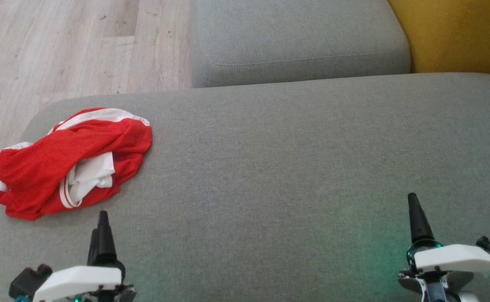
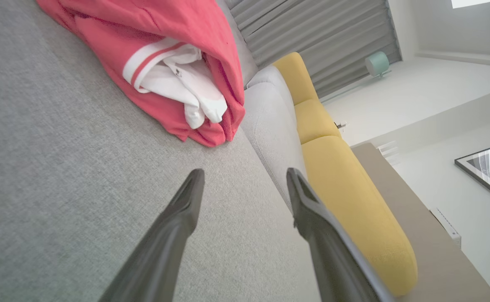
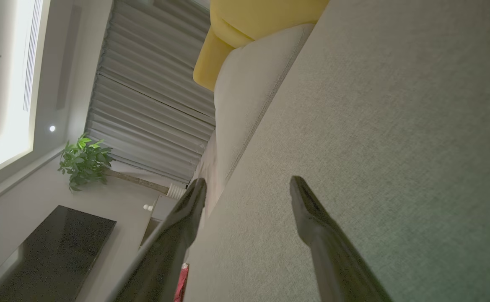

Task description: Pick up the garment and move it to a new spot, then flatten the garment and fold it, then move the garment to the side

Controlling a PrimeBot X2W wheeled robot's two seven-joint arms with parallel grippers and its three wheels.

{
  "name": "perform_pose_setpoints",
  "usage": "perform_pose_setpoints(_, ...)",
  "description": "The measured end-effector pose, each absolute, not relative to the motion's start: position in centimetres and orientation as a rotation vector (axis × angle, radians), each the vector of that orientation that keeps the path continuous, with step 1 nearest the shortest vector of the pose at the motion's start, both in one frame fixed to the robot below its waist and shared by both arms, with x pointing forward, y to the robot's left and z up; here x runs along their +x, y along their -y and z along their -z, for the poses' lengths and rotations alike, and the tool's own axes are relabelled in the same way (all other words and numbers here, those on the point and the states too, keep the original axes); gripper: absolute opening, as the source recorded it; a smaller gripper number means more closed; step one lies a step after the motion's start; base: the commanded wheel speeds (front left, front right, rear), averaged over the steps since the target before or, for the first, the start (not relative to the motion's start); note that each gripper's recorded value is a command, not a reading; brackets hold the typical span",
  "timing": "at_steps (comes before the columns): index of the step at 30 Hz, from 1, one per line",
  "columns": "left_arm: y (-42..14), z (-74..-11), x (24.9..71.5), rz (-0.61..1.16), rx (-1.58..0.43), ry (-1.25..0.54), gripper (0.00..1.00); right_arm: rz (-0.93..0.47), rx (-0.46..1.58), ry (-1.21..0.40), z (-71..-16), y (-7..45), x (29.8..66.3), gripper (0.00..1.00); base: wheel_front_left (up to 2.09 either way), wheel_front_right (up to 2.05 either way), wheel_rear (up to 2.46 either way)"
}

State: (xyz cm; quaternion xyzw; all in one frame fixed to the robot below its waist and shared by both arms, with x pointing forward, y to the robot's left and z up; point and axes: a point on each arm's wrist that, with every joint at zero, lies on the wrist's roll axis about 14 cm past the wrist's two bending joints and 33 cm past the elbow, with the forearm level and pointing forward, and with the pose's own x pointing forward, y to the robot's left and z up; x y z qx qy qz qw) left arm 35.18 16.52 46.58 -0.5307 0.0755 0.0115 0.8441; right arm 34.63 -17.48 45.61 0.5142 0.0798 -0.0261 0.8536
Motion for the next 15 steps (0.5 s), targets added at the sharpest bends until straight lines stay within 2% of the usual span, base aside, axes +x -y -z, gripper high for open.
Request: perform_pose_setpoints(15,-15.7,-47.3,34.6,0.01,-0.943,-0.141,1.0,0.02,0.869,-0.18,-45.3,16.8,33.6,1.0,0.0,0.0,0.0)
